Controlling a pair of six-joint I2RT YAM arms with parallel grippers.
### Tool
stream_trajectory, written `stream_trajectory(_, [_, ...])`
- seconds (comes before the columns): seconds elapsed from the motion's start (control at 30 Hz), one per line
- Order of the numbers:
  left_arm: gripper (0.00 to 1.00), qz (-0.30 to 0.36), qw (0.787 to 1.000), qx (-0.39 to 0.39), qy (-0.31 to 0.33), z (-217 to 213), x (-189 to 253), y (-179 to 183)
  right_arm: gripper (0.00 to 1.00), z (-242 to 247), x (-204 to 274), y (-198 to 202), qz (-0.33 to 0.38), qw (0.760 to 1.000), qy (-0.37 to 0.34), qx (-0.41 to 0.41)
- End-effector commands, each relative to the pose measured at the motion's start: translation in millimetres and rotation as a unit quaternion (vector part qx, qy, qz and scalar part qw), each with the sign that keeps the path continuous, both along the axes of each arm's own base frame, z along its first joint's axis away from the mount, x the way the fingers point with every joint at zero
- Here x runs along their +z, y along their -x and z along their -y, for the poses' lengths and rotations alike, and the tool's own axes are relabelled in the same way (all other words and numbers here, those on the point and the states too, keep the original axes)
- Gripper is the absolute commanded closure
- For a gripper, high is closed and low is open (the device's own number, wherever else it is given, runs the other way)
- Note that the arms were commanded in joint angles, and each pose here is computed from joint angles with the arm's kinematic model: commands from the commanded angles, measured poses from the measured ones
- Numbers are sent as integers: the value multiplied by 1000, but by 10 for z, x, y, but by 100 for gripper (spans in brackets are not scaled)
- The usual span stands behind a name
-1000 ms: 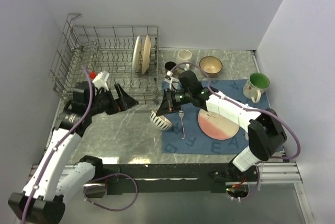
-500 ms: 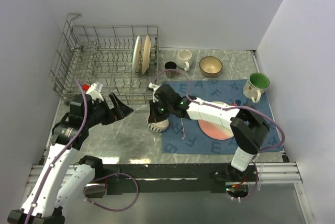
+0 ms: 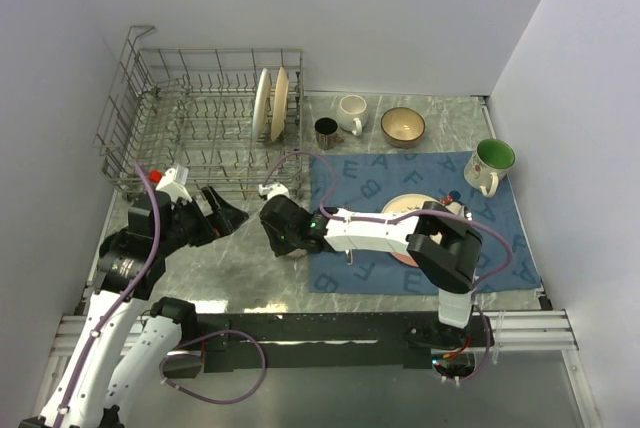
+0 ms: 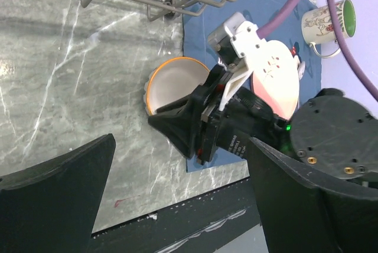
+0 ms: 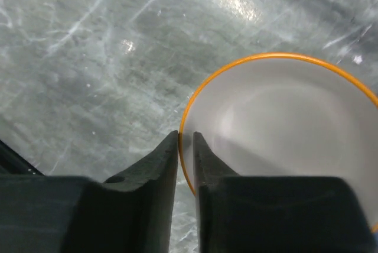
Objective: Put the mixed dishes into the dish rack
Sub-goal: Grab a bowl with the left arm
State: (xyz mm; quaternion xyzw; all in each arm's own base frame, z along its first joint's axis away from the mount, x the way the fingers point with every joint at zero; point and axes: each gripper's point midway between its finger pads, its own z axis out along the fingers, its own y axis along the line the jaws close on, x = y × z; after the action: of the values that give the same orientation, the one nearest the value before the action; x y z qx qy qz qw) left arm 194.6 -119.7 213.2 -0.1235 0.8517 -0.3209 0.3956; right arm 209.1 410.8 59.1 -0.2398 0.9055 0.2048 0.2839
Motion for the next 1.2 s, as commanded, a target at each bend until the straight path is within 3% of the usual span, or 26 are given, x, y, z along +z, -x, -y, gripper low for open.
stream_trajectory(0.0, [1, 7, 1000, 6, 10, 3, 70, -5, 57, 168, -47, -75, 10, 999, 25, -41])
stream_trajectory(0.2, [1, 25, 999, -3, 28, 66, 207, -59, 34, 267, 304, 6, 10, 998, -27, -62])
stream_trajectory(0.43, [1, 37, 998, -33, 41, 207, 250, -236, 28, 623, 971, 55, 27, 989, -96, -112])
stream_trajectory(0.63, [1, 27, 997, -65, 33, 602, 29, -408, 25, 1277, 995, -92, 0, 974, -113, -197])
stream_trajectory(0.87, [0, -25, 988, -138, -71, 1464, -427, -450, 25, 1857, 1105, -255, 12, 960, -111, -256])
stream_trajectory(0.93, [1, -17, 986, -130, -103, 1582, -408, -570, 25, 2015, 1093, -291, 9, 955, -106, -277])
stream_trajectory(1.17, [10, -59, 965, -139, -214, 1893, -956, -664, 26, 2331, 1010, -331, 1, 941, -108, -321])
